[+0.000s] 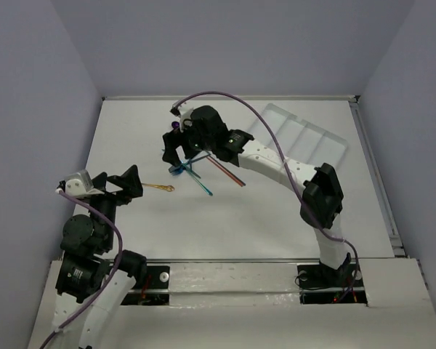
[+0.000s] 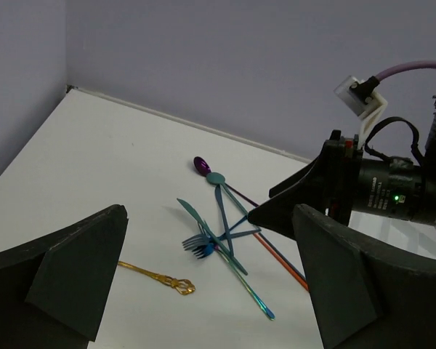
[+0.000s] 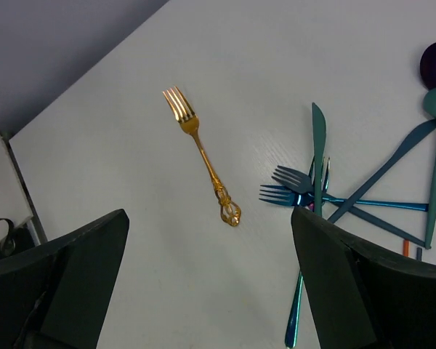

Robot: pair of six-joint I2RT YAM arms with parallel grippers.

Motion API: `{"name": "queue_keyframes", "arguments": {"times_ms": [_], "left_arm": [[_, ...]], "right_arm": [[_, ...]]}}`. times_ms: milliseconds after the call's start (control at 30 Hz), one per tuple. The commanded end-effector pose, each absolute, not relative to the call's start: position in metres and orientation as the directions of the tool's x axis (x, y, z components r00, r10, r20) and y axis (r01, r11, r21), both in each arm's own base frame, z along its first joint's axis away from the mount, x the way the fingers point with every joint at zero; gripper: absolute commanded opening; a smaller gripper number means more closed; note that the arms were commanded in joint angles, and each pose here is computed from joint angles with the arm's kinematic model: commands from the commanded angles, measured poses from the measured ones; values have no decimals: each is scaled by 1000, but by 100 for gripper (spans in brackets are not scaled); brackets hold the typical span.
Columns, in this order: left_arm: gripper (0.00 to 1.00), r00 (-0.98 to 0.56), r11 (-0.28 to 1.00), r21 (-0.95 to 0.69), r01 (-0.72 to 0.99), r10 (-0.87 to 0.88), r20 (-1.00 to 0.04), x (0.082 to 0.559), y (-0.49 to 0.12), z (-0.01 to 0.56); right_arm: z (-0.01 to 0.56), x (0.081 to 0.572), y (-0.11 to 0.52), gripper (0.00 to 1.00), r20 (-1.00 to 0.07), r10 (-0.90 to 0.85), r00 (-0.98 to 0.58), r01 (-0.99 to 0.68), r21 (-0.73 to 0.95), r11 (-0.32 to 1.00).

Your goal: Sort the eating utensils into containers

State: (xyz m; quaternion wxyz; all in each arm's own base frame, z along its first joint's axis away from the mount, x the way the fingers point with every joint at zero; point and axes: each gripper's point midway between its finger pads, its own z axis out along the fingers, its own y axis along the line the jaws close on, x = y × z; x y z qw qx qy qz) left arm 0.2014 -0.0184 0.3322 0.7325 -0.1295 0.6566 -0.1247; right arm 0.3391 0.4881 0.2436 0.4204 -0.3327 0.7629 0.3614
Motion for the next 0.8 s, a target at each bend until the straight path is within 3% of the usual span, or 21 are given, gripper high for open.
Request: {"name": "queue_keyframes", "arguments": {"times_ms": [0,467,767], "left_arm": [[99,188,918,-397,-7,-388,-902,198,-9,348],[99,157,921,-389,26,-389,-908,204,-20,347],[99,152,920,-390,35,-391,-908,205,-22,347]], "right_arm": [[244,341,513,100,-902,-233,-363,-854,222,471],[147,348,591,94,-896,-407,-176,-919,1,395],[91,354,612,92,-887,-421,-191,-906,-5,423]]}}
